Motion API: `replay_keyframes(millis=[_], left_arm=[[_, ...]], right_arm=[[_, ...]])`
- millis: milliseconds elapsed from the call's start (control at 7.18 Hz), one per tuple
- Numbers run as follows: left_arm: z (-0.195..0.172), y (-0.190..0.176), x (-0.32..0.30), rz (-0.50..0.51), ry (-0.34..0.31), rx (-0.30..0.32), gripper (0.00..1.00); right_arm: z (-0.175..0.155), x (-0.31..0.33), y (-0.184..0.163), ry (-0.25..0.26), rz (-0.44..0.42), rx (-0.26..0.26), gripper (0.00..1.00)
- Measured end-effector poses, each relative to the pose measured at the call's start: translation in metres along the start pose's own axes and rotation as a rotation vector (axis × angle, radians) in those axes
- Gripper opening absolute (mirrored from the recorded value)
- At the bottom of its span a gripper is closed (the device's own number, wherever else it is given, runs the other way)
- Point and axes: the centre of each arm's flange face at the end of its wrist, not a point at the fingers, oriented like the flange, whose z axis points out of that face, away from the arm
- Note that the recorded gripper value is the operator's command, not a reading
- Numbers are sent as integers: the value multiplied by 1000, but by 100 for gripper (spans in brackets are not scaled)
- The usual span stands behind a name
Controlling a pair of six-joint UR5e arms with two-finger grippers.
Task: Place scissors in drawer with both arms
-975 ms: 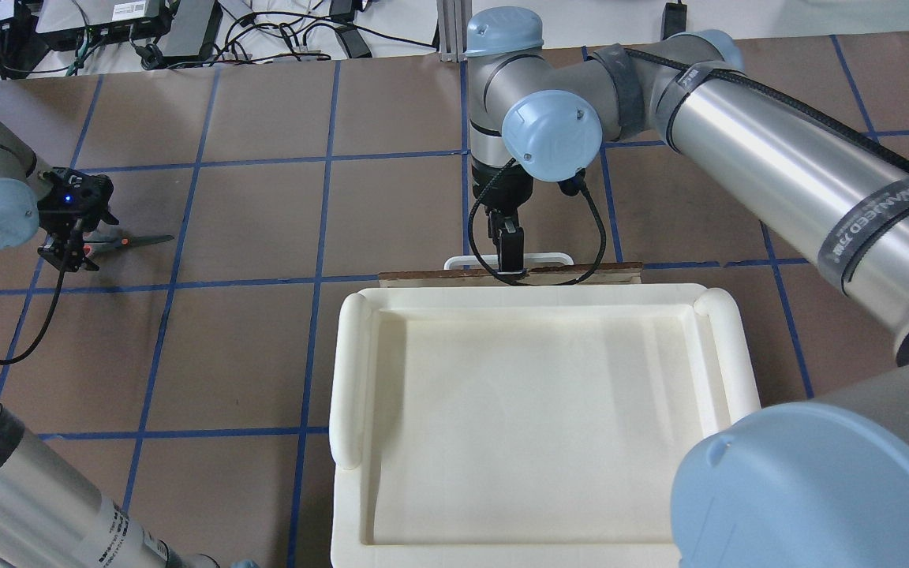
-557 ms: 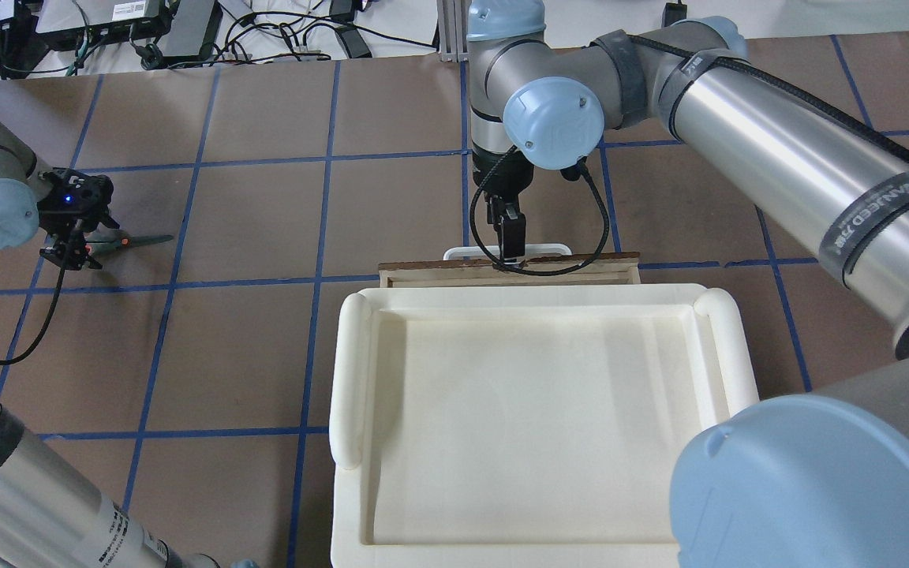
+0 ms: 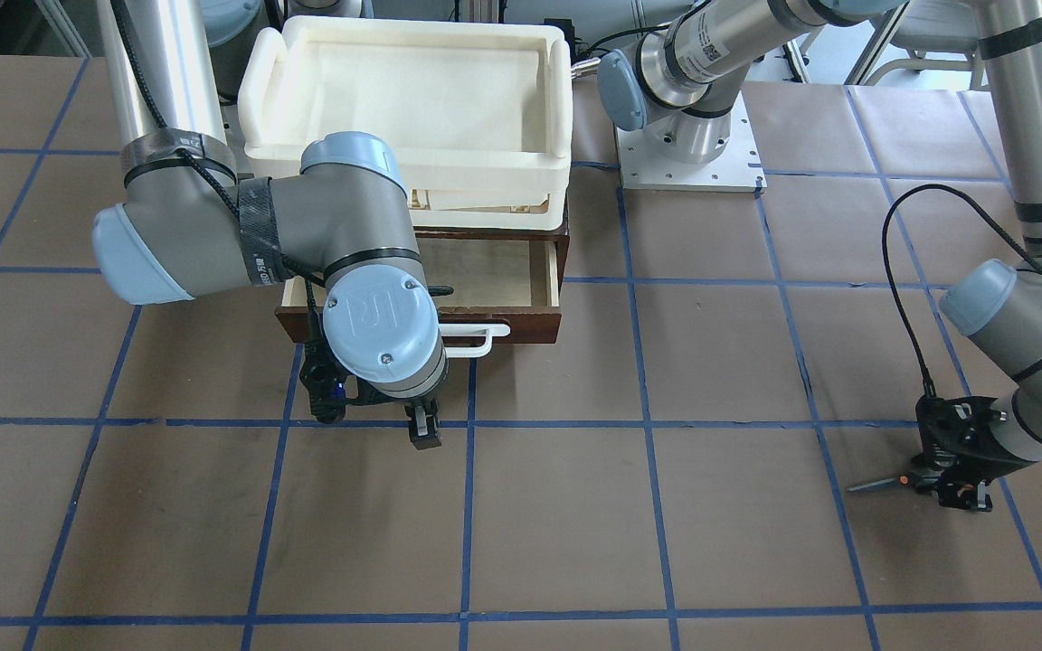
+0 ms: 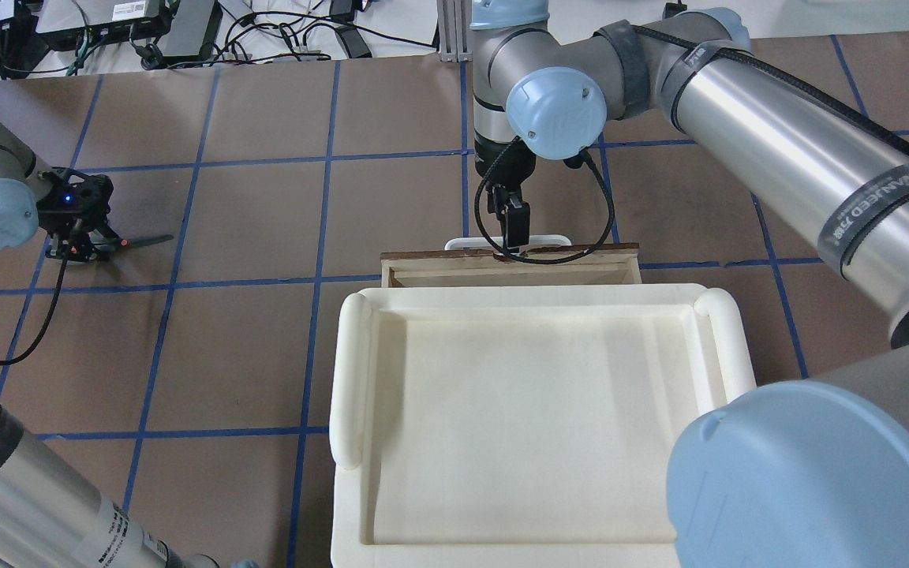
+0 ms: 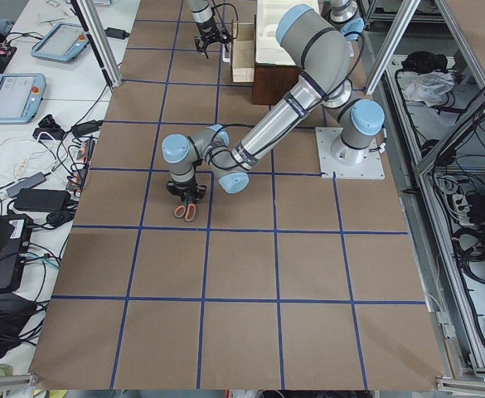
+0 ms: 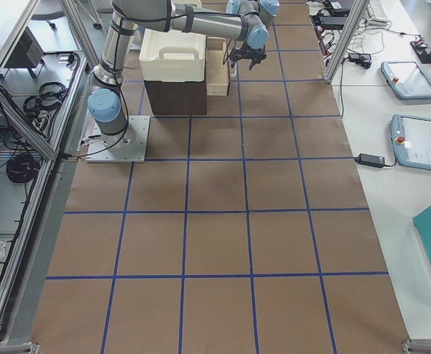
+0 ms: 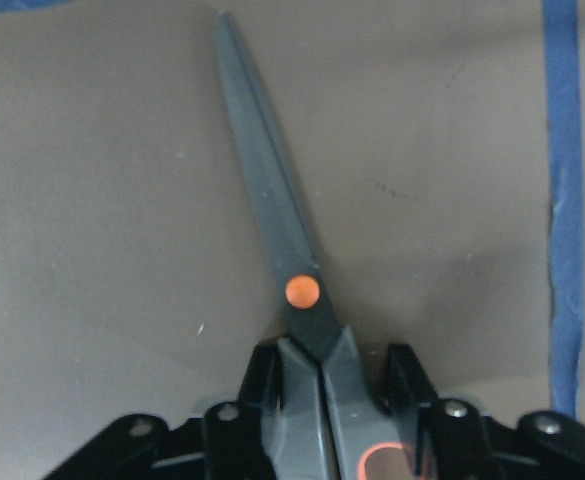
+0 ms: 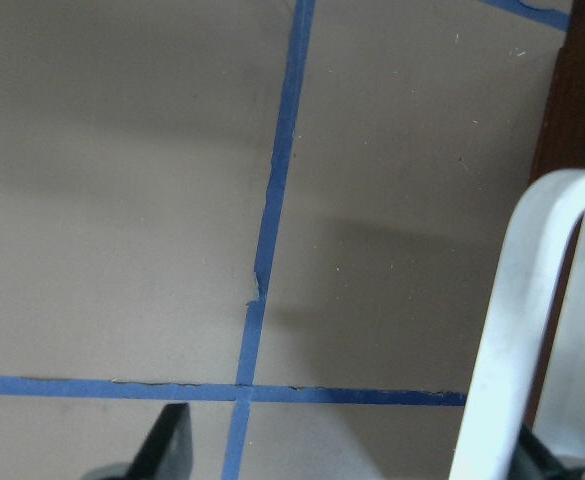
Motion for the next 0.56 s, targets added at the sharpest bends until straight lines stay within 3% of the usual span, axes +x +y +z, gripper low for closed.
replay_keyframes(millis=[139,557], left_arm=[[0,0,0,0,-1,0,0],[-6,0,0,-2,-11,-1,0]], right_arm=[[-1,-4,-1,-5,-6,8,100],[-3,-17,0,-21,-19,12,100]])
